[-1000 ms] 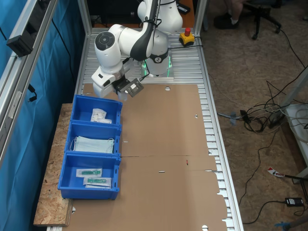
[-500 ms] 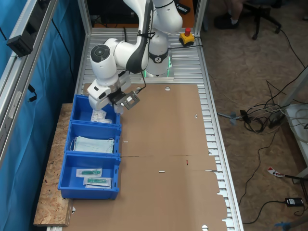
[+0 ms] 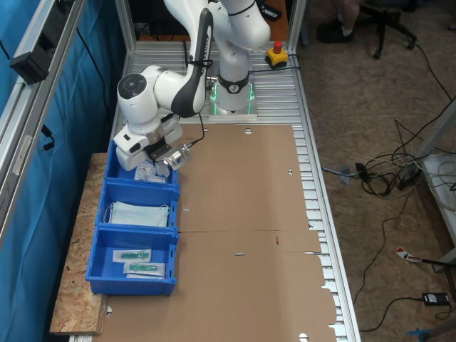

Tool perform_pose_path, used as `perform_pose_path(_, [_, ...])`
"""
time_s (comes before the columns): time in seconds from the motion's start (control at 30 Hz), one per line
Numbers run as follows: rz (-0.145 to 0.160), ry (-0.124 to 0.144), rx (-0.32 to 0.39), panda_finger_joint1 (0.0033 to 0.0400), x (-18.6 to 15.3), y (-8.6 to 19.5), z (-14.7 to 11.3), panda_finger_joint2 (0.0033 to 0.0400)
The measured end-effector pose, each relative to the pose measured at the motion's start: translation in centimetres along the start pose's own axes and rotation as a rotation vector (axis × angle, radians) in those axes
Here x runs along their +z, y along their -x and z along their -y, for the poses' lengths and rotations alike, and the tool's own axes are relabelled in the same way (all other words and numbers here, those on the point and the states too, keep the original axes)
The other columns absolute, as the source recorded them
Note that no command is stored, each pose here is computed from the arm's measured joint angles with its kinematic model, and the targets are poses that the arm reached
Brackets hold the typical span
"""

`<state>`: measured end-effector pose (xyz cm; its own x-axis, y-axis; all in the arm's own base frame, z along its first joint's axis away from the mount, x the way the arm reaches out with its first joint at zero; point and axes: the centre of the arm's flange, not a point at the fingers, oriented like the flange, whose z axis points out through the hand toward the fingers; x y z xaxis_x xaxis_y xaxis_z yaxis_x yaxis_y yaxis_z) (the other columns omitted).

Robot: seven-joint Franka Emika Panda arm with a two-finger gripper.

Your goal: Pick and place sorting task of medical equipment.

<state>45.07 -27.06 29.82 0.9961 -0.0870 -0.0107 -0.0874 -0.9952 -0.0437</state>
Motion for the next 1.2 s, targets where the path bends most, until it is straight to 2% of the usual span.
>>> perform_pose_path(0.5, [-0.003, 0.009, 0.085, 0.0059, 0.6, 1.9, -4.1, 0.0059])
perform_pose_path(1.2, [-0.010, 0.015, 0.102, 0.0059, 0.5, 2.3, -4.9, 0.0059])
